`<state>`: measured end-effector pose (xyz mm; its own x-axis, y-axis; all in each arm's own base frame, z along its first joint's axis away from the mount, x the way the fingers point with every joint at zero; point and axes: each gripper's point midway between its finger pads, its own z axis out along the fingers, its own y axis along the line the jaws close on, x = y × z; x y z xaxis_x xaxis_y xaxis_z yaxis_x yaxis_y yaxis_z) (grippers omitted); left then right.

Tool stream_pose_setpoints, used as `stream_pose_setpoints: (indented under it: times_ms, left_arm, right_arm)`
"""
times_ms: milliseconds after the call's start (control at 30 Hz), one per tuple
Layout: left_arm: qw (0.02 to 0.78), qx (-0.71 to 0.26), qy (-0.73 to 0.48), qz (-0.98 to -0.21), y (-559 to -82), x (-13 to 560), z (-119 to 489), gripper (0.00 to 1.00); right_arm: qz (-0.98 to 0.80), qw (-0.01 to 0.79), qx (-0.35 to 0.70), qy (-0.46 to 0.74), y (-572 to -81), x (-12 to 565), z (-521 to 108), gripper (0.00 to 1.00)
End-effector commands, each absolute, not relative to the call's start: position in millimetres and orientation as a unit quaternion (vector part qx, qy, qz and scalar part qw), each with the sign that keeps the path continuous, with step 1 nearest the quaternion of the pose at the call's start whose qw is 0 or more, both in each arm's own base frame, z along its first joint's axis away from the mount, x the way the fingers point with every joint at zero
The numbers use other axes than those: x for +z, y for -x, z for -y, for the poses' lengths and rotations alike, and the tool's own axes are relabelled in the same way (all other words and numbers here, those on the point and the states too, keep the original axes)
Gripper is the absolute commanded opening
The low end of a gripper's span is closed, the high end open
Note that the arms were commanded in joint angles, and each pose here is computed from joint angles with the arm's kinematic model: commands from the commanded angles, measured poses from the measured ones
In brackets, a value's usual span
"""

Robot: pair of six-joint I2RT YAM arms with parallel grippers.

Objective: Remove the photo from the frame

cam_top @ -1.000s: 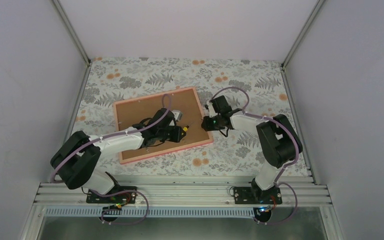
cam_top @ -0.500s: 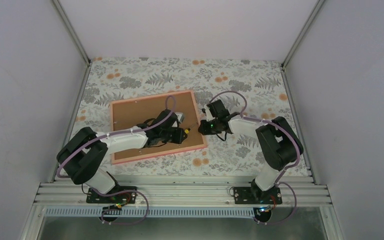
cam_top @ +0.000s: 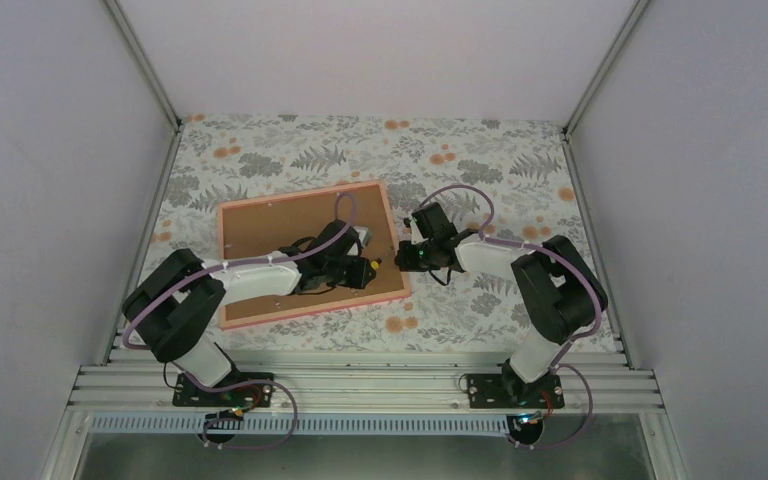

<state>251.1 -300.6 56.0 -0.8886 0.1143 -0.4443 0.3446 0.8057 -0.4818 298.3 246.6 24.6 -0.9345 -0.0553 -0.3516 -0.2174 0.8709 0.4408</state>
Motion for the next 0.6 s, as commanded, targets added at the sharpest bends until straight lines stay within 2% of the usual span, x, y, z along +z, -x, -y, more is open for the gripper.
stream_pose_setpoints:
  times_ms: [0,567]
  left_arm:
    - [0.213,-0.302,-0.122,-0.921,-258,66,312,0.03]
    - [0.217,-0.272,-0.096,-0.932,-268,53,306,0.02]
  right_arm:
    - [-0.955,0.143,0.248,0.075,-280,17,-251,0.04]
    - [-0.955,0.138,0.248,0.081,-276,14,-254,0.04]
